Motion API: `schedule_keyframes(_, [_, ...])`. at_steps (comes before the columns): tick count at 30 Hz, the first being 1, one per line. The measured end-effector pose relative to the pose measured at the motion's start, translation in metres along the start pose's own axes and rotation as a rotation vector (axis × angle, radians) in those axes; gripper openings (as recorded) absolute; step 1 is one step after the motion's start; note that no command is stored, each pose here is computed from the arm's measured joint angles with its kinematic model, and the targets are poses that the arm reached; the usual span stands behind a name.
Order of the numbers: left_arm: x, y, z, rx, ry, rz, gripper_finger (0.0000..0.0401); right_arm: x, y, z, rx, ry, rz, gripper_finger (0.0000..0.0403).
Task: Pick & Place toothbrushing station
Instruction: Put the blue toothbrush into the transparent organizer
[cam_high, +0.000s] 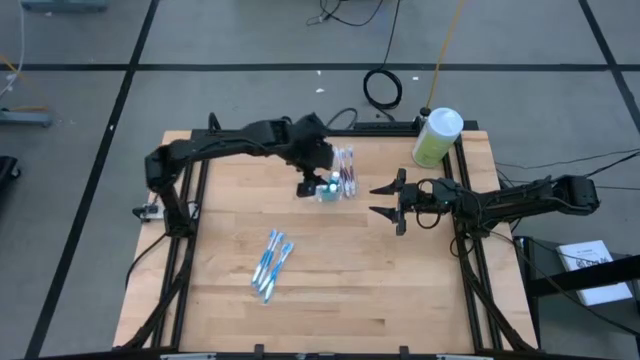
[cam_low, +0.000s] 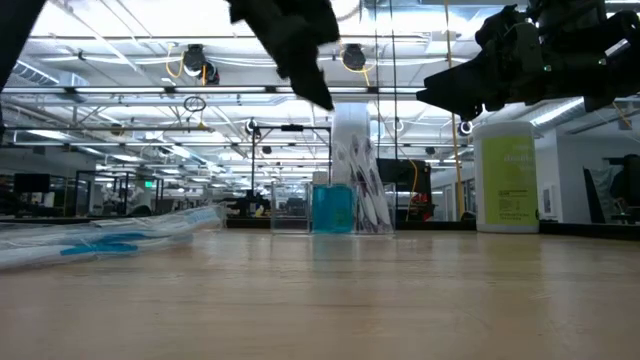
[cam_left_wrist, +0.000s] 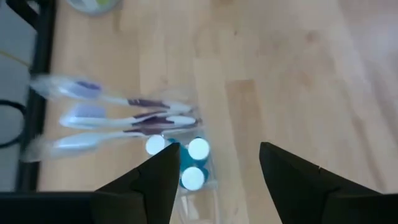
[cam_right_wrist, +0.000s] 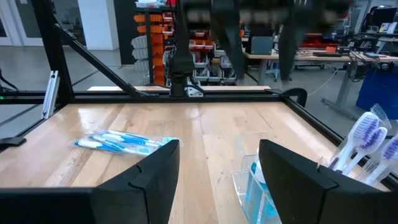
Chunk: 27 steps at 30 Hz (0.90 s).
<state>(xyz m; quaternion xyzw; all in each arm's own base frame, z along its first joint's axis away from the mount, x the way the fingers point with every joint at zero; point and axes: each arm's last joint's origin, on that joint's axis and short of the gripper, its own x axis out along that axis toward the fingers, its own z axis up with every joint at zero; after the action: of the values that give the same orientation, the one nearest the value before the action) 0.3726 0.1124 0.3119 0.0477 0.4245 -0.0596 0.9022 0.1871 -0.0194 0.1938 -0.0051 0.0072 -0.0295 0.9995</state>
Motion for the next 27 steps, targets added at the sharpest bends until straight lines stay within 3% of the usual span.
schedule_keyframes(4, [-0.035,-0.013,0.004,0.013,-0.043,-0.004,0.023,0.0,0.0,0.0,-0.002,-0.001,0.0,0.0212])
schedule_keyframes(7, [-0.049,-0.024,-0.003,-0.001,-0.063,-0.067,0.023,0.0,0.0,0.0,-0.001,0.005,0.0,0.0212])
schedule_keyframes(13, [-0.039,-0.054,-0.045,-0.11,-0.026,-0.107,0.023,-0.001,0.0,-0.001,0.012,0.019,0.001,0.0212])
schedule_keyframes(16, [-0.034,-0.076,-0.07,-0.212,0.033,-0.02,0.023,-0.001,0.0,-0.001,0.012,0.017,0.002,0.0212])
schedule_keyframes(20, [-0.03,-0.106,-0.105,-0.435,0.18,0.167,0.023,-0.001,0.0,-0.001,0.011,0.017,0.002,0.0212])
schedule_keyframes(27, [-0.008,-0.147,-0.16,-0.83,0.36,0.276,0.023,-0.001,0.0,-0.001,-0.012,0.015,0.002,0.0212])
